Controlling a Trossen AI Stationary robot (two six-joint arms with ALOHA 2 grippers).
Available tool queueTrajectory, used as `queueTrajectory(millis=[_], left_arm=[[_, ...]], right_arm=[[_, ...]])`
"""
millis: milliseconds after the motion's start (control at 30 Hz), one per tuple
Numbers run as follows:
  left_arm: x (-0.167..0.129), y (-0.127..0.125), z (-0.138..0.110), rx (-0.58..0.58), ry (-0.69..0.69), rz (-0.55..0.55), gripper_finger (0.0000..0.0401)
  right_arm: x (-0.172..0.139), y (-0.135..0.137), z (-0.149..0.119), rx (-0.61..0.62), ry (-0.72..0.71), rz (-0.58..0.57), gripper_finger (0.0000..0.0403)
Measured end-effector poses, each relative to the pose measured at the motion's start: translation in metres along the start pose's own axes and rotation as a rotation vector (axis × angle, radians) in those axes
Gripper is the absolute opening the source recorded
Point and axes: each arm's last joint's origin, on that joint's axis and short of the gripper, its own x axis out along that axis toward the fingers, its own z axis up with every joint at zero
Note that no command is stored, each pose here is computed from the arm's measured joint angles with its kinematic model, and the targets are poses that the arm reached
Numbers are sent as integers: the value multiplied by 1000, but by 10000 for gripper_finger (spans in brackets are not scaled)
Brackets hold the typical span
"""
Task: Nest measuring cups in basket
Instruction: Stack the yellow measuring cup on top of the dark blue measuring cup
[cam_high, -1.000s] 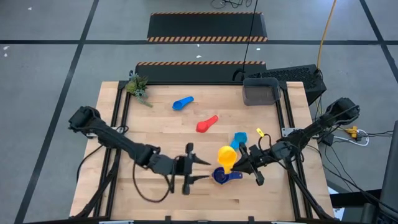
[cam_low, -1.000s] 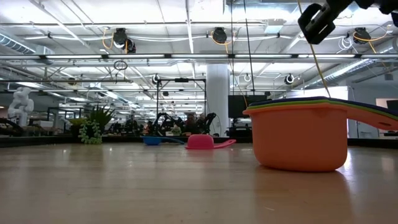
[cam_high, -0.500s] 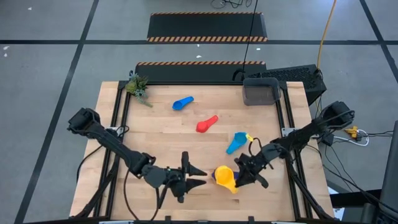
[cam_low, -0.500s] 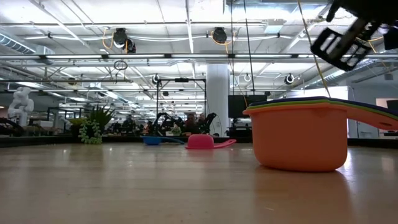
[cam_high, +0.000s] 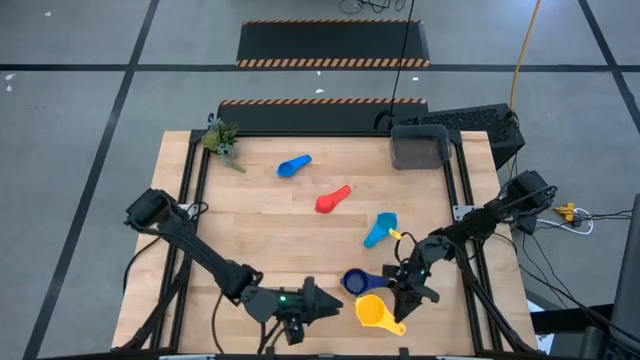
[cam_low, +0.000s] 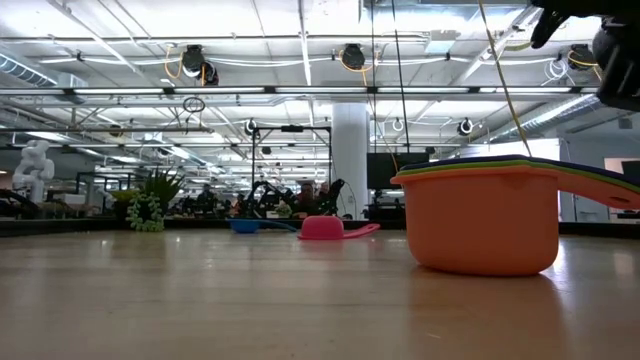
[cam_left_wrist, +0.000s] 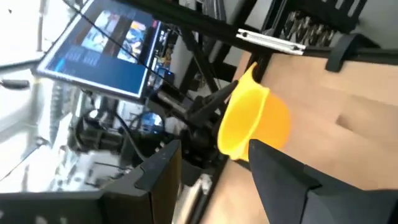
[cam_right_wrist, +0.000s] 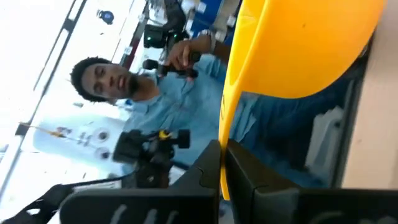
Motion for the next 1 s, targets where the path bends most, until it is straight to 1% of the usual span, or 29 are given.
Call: queueTrajectory(millis=[100, 233, 333, 467, 600, 767, 833, 933, 1000], left_arm=[[8, -2, 2, 63, -13, 1, 180], [17, -7, 6, 128, -28, -13, 164], [23, -5, 11, 158, -59, -3, 153], [29, -9, 15, 245, -101, -18, 144], [32, -4, 19, 255, -149, -6, 143], [36, 0, 12, 260, -148, 0, 143], [38, 2, 10, 263, -164, 12, 143], [40, 4, 6, 261, -196, 5, 143], [41, 4, 5, 253, -192, -3, 143]], right_arm=[[3, 4, 2, 21, 49, 33, 0], [10, 15, 9, -19, 89, 97, 0], [15, 23, 16, -65, 102, 134, 0], [18, 28, 20, -107, 103, 153, 0], [19, 27, 20, -105, 115, 149, 0], [20, 24, 18, -83, 129, 124, 0], [20, 24, 18, -91, 128, 126, 0], [20, 24, 18, -102, 125, 127, 0], [20, 24, 18, -104, 125, 126, 0]])
